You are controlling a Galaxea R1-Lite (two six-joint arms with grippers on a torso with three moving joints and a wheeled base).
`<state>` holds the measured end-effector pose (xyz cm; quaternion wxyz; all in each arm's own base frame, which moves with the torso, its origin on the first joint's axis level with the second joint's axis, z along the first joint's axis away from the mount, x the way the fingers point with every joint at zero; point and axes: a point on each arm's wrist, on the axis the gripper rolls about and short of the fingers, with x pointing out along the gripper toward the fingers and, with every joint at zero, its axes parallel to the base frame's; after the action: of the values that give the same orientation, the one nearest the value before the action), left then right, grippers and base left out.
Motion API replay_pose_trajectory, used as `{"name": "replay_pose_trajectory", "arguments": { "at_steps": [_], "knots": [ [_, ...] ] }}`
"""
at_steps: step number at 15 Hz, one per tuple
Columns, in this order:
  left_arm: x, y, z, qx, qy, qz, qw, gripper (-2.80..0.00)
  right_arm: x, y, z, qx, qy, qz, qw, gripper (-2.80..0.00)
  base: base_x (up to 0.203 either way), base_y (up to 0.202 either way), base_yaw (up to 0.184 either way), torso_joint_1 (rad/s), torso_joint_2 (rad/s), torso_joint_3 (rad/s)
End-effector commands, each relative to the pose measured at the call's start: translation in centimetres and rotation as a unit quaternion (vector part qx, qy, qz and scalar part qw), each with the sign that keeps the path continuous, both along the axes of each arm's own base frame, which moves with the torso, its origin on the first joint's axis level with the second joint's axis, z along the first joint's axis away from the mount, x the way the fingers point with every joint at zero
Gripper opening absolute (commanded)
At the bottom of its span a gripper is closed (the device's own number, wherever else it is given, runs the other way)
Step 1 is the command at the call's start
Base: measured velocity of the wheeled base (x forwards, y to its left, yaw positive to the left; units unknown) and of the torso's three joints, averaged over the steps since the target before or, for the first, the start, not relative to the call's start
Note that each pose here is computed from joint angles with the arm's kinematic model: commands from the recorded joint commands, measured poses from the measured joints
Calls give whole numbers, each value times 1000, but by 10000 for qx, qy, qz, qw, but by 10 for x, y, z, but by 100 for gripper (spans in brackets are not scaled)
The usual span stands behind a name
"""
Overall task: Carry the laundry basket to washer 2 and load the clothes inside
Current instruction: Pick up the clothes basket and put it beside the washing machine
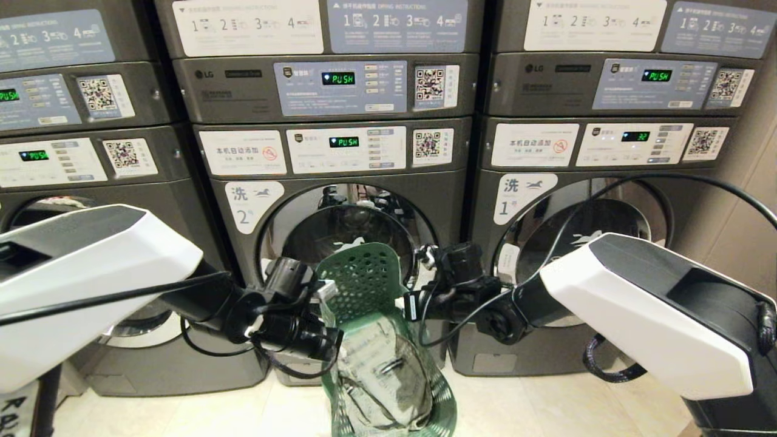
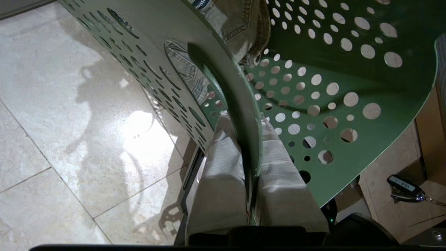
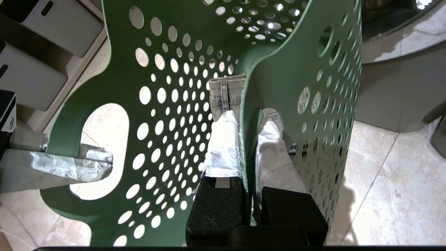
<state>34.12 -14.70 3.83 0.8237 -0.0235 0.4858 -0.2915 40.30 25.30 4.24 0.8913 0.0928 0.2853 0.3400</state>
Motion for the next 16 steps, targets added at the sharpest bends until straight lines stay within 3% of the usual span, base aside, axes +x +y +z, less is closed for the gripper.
{"name": "replay_pose_trajectory", "arguments": {
  "at_steps": [1, 6, 12, 16],
  "knots": [
    [-2, -6, -3, -11, 61, -48, 10000, -280, -7, -3, 2, -27, 75, 19, 10000, -280, 0, 0, 0, 0, 0, 0],
    [-1, -17, -3, -33, 27, -167, 9999, -280, -20, -16, -6, -77, 171, -44, 9998, -280, 0, 0, 0, 0, 0, 0],
    [6, -47, -11, -72, -64, -469, 9989, -280, -31, -38, -19, -82, 207, -209, 9995, -280, 0, 0, 0, 0, 0, 0],
    [8, -62, -1, -106, -16, -547, 9984, -280, -39, -50, -19, -91, 228, -285, 9993, -280, 0, 0, 0, 0, 0, 0]
  ]
}}
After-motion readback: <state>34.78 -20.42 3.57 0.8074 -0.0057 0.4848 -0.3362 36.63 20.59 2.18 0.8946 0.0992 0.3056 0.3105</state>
